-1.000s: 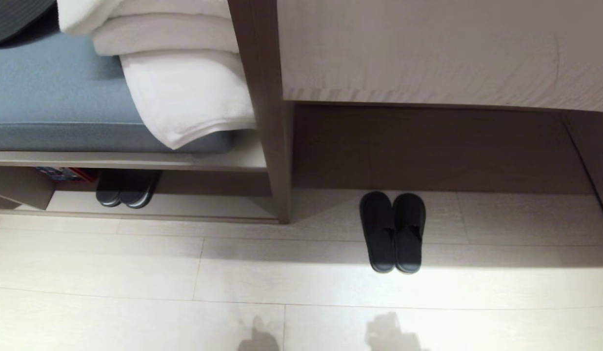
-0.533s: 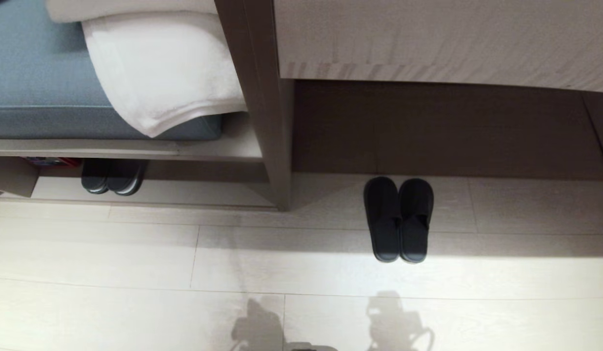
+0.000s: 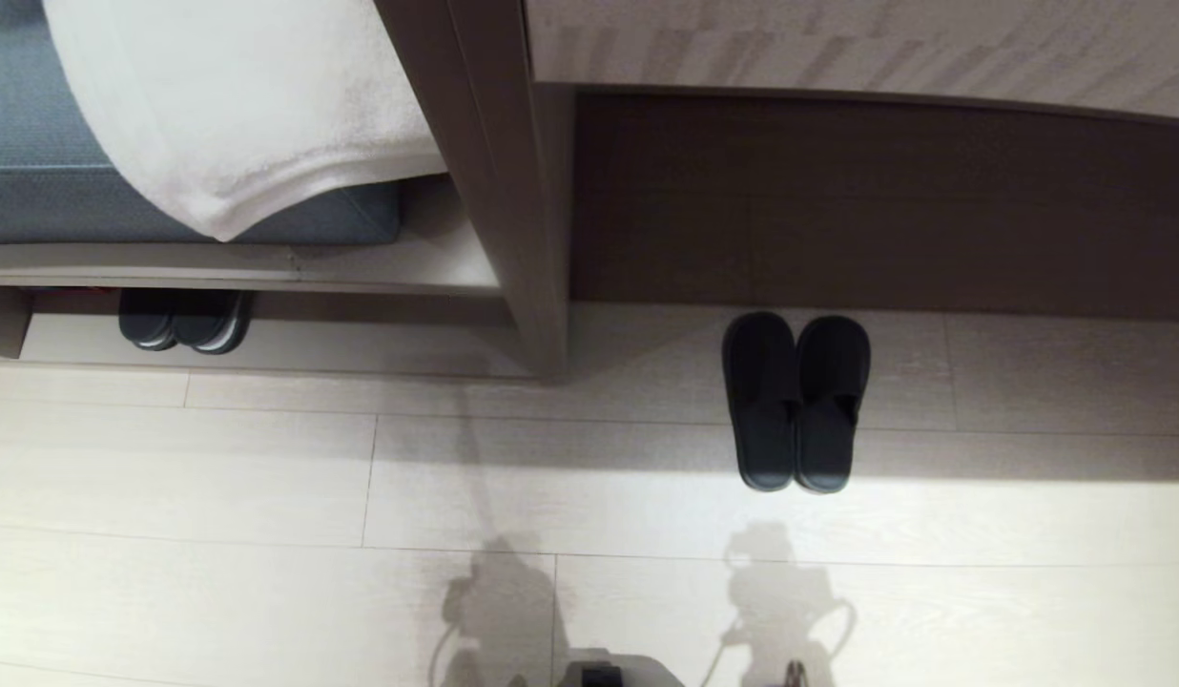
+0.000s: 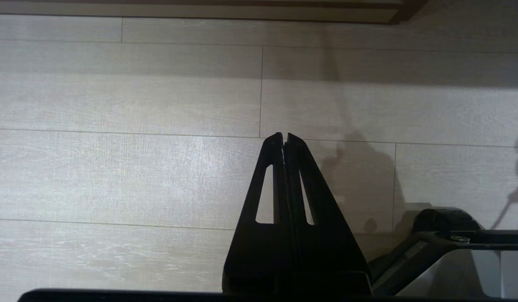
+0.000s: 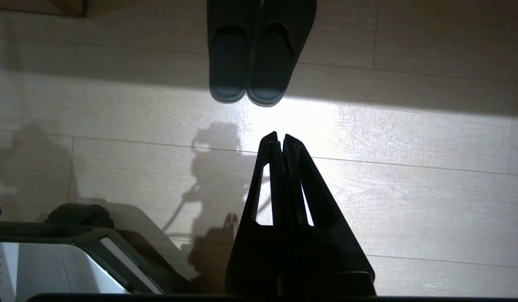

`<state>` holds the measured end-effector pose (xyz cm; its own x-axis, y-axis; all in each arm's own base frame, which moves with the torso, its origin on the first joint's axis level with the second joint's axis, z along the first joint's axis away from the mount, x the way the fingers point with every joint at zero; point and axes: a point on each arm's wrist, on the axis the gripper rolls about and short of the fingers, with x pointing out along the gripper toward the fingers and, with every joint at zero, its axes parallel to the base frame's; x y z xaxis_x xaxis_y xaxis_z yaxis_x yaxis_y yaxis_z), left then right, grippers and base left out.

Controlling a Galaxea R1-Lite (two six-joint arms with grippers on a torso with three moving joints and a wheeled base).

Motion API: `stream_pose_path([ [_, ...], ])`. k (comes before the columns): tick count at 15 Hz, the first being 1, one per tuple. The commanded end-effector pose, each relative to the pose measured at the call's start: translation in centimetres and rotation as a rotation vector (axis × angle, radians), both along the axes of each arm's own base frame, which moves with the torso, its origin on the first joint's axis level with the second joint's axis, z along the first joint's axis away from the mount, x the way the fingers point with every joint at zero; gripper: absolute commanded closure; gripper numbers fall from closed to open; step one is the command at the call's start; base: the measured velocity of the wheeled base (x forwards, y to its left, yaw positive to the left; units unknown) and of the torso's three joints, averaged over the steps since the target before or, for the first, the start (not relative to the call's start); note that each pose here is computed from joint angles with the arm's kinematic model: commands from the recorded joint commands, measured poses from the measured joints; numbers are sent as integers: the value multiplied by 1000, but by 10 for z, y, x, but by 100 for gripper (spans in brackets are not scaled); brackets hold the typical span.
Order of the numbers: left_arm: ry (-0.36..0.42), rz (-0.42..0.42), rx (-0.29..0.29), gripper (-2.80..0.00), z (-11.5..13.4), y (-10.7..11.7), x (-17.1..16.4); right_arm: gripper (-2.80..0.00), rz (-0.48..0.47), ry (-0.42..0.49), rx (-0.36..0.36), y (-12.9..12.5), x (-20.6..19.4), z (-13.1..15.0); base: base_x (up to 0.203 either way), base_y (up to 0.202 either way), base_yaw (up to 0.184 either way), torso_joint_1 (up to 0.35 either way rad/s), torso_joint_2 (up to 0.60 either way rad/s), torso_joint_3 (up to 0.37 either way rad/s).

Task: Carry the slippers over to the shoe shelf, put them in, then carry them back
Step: Pick up the slippers on the floor

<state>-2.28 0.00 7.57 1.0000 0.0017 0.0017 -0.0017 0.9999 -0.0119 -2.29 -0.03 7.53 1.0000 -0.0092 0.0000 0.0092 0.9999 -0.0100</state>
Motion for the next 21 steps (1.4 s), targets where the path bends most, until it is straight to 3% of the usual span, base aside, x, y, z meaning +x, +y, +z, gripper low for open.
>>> stream_pose_path([
  [1,1,1,0,0,0,0,0,0,0,0,-1,0,0,0,0,0,0,1,1,-193],
  [17,-1,1,4,0,0,0,0,0,6,1,-6,0,0,0,0,0,0,2,2,-194],
  [21,-1,1,4,0,0,0,0,0,13,-39,-11,0,-7,25,0,0,0,3,0,-41],
])
